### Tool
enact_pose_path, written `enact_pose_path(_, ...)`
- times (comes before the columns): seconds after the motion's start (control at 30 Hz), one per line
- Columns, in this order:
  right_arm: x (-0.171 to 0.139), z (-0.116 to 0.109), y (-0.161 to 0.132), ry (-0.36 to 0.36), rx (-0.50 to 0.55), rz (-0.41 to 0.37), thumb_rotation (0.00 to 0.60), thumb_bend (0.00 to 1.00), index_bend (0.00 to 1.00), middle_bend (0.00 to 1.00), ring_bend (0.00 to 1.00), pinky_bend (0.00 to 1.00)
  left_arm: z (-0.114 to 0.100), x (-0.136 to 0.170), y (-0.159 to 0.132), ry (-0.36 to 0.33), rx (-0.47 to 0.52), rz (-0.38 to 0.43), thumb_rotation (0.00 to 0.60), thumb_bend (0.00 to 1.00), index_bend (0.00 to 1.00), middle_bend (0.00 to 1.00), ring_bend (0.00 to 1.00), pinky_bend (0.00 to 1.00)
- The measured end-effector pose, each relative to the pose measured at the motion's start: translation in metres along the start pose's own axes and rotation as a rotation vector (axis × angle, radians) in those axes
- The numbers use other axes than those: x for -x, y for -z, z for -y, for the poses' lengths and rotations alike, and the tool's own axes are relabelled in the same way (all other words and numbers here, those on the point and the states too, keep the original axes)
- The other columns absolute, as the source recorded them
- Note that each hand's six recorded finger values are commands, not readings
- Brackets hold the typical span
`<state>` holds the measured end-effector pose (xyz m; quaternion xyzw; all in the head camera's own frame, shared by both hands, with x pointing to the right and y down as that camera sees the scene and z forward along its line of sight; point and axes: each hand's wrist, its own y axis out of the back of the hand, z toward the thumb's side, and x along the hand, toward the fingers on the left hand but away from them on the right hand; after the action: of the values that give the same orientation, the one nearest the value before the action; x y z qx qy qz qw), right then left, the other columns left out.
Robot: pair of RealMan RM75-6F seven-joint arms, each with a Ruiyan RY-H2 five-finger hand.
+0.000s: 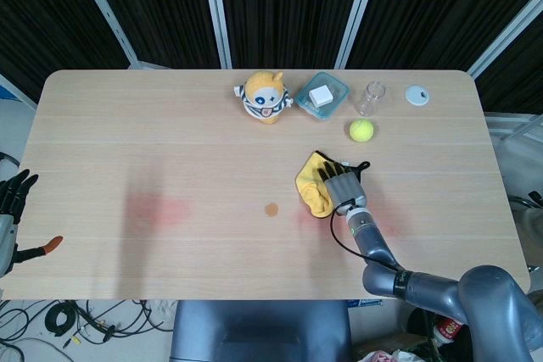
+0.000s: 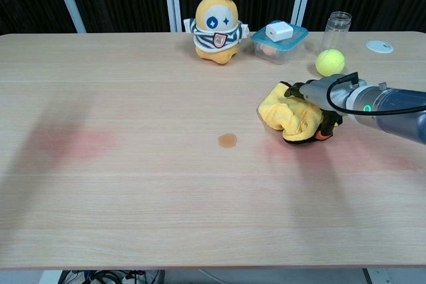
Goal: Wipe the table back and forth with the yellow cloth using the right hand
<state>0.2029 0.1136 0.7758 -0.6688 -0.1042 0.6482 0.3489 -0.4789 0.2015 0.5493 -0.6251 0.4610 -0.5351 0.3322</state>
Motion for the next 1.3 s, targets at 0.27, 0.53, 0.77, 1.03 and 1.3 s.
enact_pose_path(0.27, 0.0, -0.003, -0.007, 0.045, 0.005, -0.032, 0.6, 0.53, 0.59, 0.57, 0.61, 0.71, 0.0, 0.0, 0.0, 0.001, 0.003, 0.0, 0.6, 0.02, 0.0, 0.0, 0.0, 0.03)
enact_pose_path(0.53, -0.014, -0.013, -0.014, 0.111, 0.04, -0.088, 0.6, 0.57, 0.65, 0.6, 0.64, 0.71, 0.0, 0.0, -0.001, -0.001, 0.003, 0.001, 0.6, 0.02, 0.0, 0.0, 0.0, 0.03)
enact_pose_path(0.77, -0.03, -0.027, -0.022, 0.205, 0.048, -0.134, 0.6, 0.58, 0.67, 0.61, 0.64, 0.71, 0.001, 0.001, -0.003, -0.003, 0.003, 0.009, 0.6, 0.02, 0.0, 0.0, 0.0, 0.03)
enact_pose_path(1.03, -0.028, -0.016, -0.054, 0.23, 0.053, -0.169, 0.6, 0.59, 0.67, 0.6, 0.64, 0.71, 0.0, 0.001, -0.002, -0.007, 0.011, 0.003, 0.6, 0.02, 0.0, 0.0, 0.0, 0.03)
enact_pose_path(1.3, -0.021, -0.005, -0.082, 0.218, 0.057, -0.201, 0.6, 0.59, 0.67, 0.6, 0.64, 0.71, 0.0, 0.001, -0.002, -0.003, 0.015, 0.005, 0.6, 0.02, 0.0, 0.0, 0.0, 0.03)
